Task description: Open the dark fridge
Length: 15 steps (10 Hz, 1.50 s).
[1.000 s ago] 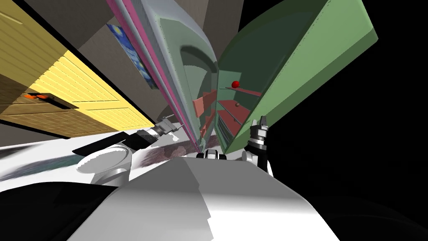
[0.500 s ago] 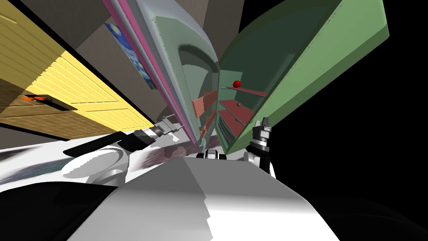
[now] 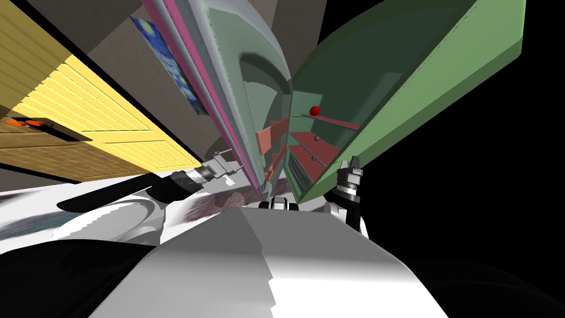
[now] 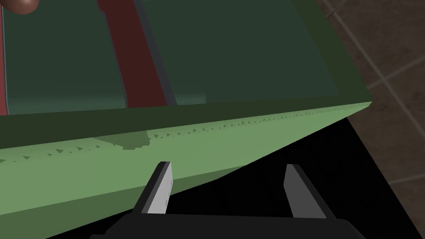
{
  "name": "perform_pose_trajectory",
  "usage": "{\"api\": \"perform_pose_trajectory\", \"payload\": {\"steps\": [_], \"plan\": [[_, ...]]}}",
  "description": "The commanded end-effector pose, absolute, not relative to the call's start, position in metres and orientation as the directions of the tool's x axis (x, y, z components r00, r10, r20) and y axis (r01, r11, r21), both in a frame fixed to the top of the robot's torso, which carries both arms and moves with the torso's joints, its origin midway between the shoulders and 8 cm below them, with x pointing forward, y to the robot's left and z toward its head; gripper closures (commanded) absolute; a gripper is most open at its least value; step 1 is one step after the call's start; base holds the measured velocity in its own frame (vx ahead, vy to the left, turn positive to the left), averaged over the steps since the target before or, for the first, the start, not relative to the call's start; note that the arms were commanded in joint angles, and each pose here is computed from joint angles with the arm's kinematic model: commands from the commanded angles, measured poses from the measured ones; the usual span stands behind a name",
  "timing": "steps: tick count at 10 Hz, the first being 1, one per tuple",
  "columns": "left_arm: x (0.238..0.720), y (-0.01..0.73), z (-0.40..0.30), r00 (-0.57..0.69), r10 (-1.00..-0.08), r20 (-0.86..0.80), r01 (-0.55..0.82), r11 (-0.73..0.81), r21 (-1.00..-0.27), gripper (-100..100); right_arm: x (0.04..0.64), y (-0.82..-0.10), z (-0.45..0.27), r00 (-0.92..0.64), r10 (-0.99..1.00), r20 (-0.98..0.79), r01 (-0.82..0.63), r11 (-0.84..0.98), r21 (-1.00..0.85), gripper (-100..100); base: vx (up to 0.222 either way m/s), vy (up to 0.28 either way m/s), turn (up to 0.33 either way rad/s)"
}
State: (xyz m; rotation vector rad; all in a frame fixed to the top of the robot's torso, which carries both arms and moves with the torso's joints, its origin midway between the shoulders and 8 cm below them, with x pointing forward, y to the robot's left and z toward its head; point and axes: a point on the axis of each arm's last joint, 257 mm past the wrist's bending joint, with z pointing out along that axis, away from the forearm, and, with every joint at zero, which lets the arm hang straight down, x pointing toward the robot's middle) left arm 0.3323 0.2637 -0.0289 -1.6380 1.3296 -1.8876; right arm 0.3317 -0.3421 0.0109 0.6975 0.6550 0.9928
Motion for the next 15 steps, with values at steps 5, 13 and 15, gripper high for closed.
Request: {"api": "perform_pose_trajectory", "payload": {"steps": [5,13,15], "plan": [[0.329,0.253,-0.027,-0.332,-0.720,0.609,-0.348,-0.507,-0.789,100,0.330,-0.345,0.010,0.405,0.897,-0.177,-0.506,0.381,0.774,0,0.023,0.125,-0.037],[0.319,0.228,-0.025,-0.403,-0.682,0.610,-0.399,-0.470,-0.788,100,0.330,-0.346,0.010,0.408,0.895,-0.179,-0.504,0.384,0.774,0,0.083,0.269,-0.082],[0.327,0.242,-0.037,-0.366,-0.672,0.643,-0.411,-0.503,-0.760,-100,0.330,-0.346,0.010,0.408,0.896,-0.178,-0.504,0.384,0.774,0,0.015,0.032,-0.010]]}}
